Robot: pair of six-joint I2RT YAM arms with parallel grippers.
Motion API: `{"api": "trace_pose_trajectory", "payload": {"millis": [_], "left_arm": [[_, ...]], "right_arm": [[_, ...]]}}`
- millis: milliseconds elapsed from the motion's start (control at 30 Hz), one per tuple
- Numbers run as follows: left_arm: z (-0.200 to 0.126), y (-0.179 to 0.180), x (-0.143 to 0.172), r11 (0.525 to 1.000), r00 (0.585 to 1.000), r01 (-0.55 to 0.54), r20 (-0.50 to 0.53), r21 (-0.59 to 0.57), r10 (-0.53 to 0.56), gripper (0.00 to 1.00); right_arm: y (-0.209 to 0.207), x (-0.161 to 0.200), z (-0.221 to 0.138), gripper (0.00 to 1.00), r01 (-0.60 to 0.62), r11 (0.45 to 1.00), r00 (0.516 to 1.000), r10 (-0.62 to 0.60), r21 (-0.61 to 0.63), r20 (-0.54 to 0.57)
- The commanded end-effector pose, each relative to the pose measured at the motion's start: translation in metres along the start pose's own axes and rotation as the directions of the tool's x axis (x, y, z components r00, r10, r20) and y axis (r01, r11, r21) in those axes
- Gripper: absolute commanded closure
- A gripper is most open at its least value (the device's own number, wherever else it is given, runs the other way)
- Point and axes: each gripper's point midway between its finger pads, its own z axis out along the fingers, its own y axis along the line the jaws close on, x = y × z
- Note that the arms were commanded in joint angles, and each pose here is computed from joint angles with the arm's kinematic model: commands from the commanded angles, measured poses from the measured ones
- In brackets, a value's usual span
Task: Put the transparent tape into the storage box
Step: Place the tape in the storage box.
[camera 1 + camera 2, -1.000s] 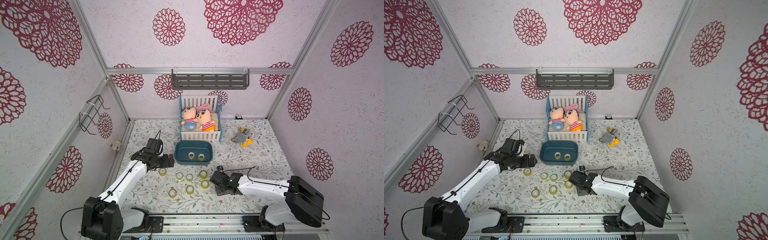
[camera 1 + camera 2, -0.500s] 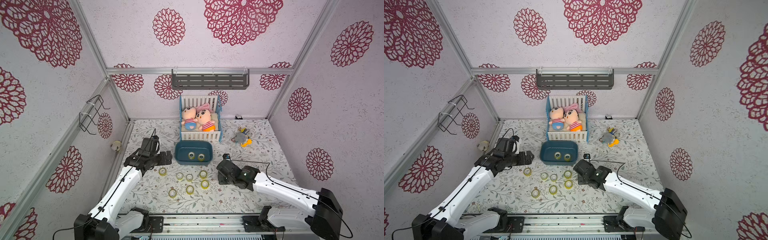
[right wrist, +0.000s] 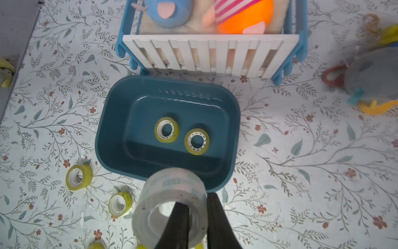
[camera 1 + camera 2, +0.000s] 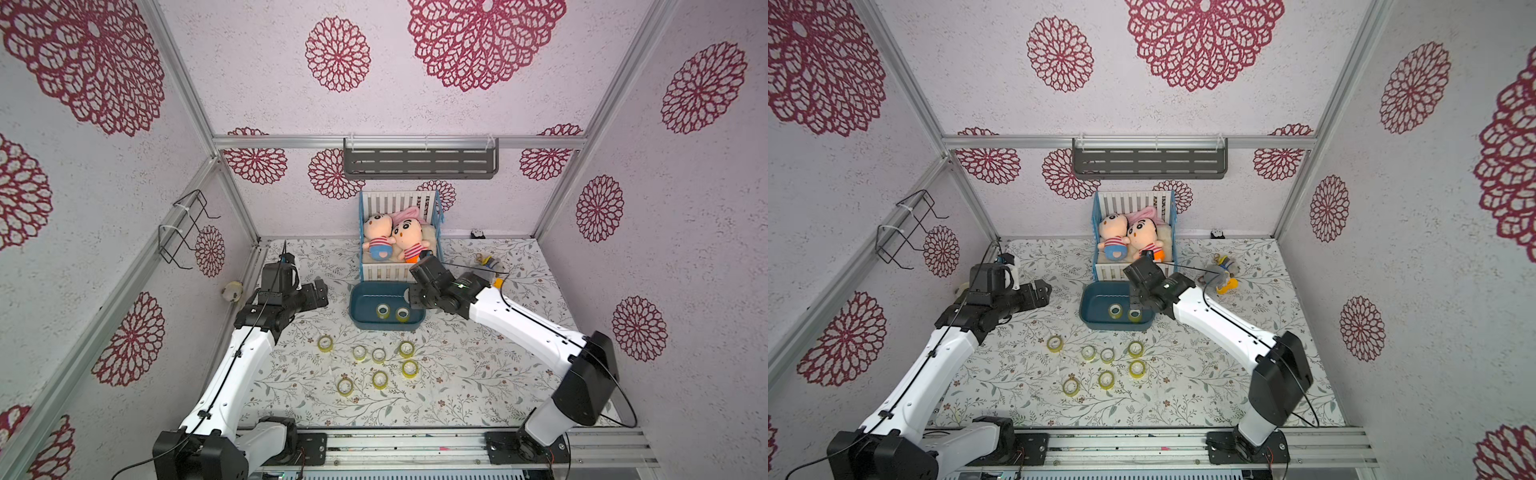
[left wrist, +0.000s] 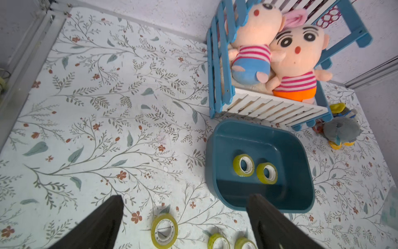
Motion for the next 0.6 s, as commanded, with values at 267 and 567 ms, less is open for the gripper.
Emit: {"api": "trace_pose_trajectory", "payload": {"millis": [267, 567], "left_arm": [[-0.008, 0.013, -0.008, 0.996, 0.997, -0.038, 0.065, -0.079, 0.043, 0.03], [0.002, 0.005, -0.002, 0.996, 0.998, -0.063, 0.025, -0.064, 0.064, 0.03]], "right_arm": [[0.033, -0.008, 0.092, 0.95, 0.118, 0.992, 0.984, -0.110, 0.049, -0.142], [0.086, -0.003, 0.130, 0.95, 0.119, 0.990, 0.978, -0.129, -0.070, -0.162]]}}
